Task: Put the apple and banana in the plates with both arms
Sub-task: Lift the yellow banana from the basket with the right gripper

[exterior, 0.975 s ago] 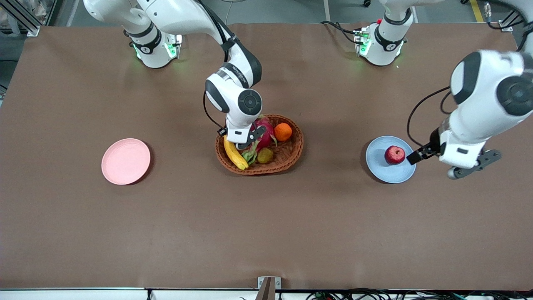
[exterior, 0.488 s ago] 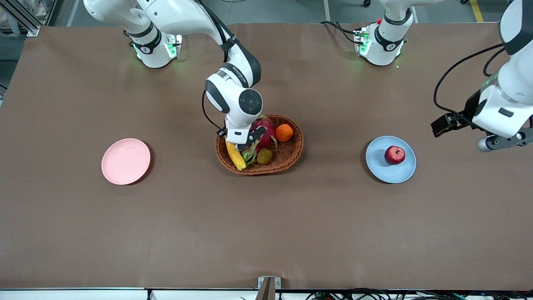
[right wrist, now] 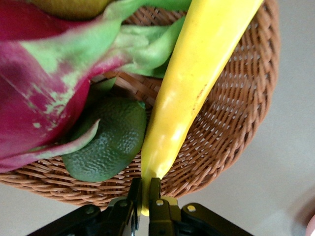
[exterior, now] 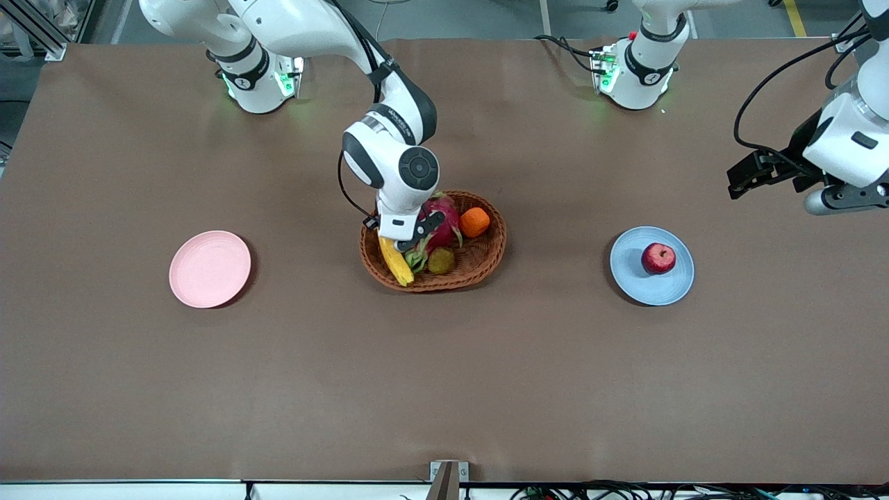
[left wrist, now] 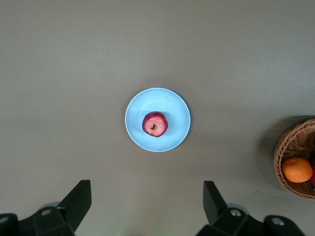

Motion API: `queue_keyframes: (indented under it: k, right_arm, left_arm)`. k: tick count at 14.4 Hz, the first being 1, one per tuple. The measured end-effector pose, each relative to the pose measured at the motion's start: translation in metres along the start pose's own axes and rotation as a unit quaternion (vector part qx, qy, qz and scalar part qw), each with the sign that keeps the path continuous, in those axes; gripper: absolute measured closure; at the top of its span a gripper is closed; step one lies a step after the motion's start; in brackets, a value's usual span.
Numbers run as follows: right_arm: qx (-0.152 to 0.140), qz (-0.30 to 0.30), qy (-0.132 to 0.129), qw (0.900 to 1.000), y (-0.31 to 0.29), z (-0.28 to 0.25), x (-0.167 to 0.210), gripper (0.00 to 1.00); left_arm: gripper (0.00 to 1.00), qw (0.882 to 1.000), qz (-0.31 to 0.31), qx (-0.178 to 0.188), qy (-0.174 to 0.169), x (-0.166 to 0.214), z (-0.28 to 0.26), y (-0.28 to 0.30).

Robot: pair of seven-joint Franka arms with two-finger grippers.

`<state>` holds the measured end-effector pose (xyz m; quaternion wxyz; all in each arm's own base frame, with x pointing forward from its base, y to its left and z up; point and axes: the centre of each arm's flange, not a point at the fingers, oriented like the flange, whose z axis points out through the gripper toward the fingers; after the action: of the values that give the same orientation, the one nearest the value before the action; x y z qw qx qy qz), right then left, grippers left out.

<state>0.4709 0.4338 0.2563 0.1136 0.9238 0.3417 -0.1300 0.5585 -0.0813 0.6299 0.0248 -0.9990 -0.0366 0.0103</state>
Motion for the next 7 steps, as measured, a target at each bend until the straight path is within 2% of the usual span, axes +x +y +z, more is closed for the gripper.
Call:
queue_keyframes:
  k: [3, 7]
  right_arm:
    - [0.001, 0.019, 0.01, 1.0, 0.012, -0.029, 0.0, 0.9]
    - [0.017, 0.071, 0.004, 0.997, 0.078, -0.103, -0.022, 0.9]
  left_arm:
    - [0.0, 1.0, 0.001, -0.013, -0.004, -0.008, -0.001, 0.001]
    - [0.0, 1.0, 0.004, -0.015, -0.001, -0.023, -0.003, 0.003]
